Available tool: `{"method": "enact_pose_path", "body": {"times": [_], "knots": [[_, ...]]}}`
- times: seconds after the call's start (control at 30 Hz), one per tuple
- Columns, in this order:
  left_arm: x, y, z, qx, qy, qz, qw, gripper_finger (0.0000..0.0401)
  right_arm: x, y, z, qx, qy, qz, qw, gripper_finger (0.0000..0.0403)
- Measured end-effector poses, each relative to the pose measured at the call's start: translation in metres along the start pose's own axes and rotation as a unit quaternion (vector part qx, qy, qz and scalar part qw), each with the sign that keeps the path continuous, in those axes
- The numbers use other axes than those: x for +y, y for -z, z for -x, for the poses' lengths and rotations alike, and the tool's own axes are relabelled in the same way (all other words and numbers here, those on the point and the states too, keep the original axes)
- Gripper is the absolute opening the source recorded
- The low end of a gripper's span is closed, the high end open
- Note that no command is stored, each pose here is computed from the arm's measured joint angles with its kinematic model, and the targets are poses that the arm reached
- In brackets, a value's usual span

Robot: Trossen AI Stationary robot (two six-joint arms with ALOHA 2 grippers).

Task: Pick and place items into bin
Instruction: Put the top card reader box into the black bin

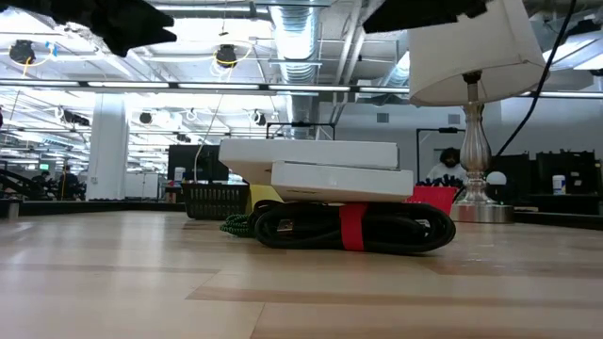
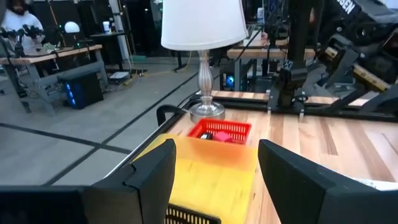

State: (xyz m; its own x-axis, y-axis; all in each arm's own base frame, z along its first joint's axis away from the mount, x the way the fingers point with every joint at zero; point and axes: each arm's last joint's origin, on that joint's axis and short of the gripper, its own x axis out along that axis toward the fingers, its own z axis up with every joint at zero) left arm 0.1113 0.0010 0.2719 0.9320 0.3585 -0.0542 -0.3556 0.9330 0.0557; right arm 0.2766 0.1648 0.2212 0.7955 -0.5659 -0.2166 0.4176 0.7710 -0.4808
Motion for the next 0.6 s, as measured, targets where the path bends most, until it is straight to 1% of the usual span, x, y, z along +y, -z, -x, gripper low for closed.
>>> {"method": "enact_pose_path", "body": {"times": [0.13,0.2,0.27,0.37,0.5,0.6], "knots": [[-0.003,-0.004,-0.007,0.017,-0.008,-0.009,1.0,0.0221,-0.001,0.007,0.001,0.016,0.014,0.014,1.0,0.0258],[-0.008,0.0,-0.017,0.041,-0.011,-0.029,0.999,0.0221,-0.002,0.012,0.001,0.025,0.017,0.023,0.999,0.0258],[-0.015,0.006,-0.027,0.071,-0.006,-0.053,0.996,0.0221,-0.003,0.016,0.0,0.037,0.022,0.027,0.999,0.0258],[-0.026,0.008,-0.041,0.1,0.001,-0.078,0.992,0.0221,-0.007,0.023,-0.001,0.051,0.039,0.032,0.997,0.0258],[-0.043,0.003,-0.055,0.121,0.02,-0.111,0.986,0.0221,-0.012,0.032,-0.001,0.065,0.063,0.041,0.995,0.0258],[-0.057,-0.003,-0.061,0.128,0.033,-0.139,0.982,0.0221,-0.016,0.038,0.0,0.079,0.071,0.053,0.993,0.0258]]}}
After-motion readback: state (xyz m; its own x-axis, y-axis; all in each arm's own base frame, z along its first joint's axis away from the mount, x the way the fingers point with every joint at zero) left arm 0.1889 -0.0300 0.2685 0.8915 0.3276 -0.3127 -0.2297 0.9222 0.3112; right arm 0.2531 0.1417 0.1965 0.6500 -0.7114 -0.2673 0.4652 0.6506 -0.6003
